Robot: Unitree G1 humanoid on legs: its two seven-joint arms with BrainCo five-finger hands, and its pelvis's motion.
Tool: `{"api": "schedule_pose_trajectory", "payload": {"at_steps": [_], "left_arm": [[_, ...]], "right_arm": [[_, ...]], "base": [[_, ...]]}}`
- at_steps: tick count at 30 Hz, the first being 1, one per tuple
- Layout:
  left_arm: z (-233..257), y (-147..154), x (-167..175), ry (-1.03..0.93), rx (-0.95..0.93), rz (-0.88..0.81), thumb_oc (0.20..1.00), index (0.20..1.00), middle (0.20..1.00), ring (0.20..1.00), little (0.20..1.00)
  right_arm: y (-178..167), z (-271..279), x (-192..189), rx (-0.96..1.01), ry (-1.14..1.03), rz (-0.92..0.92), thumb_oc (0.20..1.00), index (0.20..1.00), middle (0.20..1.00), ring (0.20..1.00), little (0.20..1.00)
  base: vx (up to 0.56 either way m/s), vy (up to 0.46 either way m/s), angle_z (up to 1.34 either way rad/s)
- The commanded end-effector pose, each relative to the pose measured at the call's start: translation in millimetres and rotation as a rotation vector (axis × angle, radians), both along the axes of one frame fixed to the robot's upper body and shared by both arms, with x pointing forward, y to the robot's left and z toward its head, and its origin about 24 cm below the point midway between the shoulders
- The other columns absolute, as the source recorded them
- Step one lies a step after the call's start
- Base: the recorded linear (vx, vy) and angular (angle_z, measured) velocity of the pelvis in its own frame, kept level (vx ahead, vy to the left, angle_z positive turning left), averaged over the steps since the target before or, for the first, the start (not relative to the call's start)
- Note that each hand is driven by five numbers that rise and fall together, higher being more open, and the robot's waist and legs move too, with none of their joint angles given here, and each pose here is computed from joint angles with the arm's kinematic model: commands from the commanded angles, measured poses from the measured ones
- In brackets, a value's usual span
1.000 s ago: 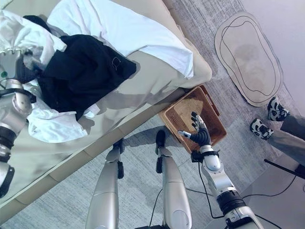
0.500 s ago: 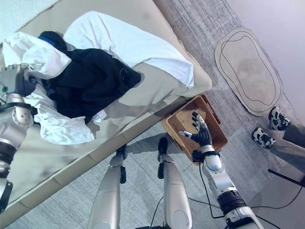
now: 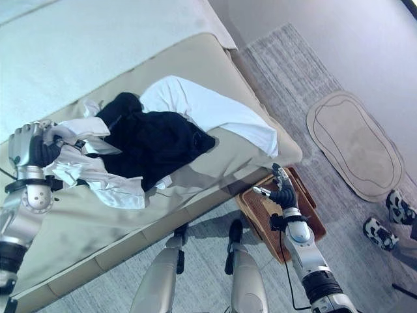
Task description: Pick up clothes into the bucket
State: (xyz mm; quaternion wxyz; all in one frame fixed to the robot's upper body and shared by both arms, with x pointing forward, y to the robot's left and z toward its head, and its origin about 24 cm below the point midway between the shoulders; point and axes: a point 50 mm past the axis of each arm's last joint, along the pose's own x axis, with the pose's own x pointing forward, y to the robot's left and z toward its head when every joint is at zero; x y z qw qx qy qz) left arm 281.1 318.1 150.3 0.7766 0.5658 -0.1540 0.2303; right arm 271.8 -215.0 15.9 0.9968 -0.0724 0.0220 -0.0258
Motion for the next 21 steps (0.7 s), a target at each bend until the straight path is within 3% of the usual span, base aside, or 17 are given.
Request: {"api": "schedule_pose_trajectory", "payload": {"at_steps": [1,5,9,10,13,21], "left_arm": [[33,-22,-5,-0.157,-0.018,-0.174,0.200,0.200,0.200,0.200,0.200],[45,-45,-9,-0.194,-0.049,-0.321,0.200,0.200,0.200,0.200,0.200],[64,-84,-14,-0.235,-0.182,-0.613,0.200,0.200,0.200,0.200,0.200],[64,-84,-14,-0.234,-0.184,-0.614,0.200,0.200,0.200,0.200,0.200],[73,-120,-17,-0.203,-0.290,-0.869,0.200,0.200,0.200,0.200,0.200],[71,-158,-13,-0.081,-0.352,-1.076,0.200,0.200,0.200,0.200,0.200]], "right_arm": [[0,-1,-7,-0.053,-0.004,0.031,1.000,1.000,1.000,1.000,1.000],[6,14,-1,-0.153,-0.061,0.101,1.000,1.000,1.000,1.000,1.000],[31,42,10,-0.344,-0.153,0.327,1.000,1.000,1.000,1.000,1.000],[31,42,10,-0.346,-0.153,0.327,1.000,1.000,1.000,1.000,1.000],[64,67,16,-0.374,-0.262,0.494,1.000,1.000,1.000,1.000,1.000],[116,70,3,-0.285,-0.287,0.747,1.000,1.000,1.000,1.000,1.000]], "base": [[0.05,-0.040,0.14],[0.04,-0.053,0.06],[0.04,-0.050,0.01],[0.06,-0.042,0.01],[0.05,-0.039,0.03],[0.05,-0.025,0.00]]}}
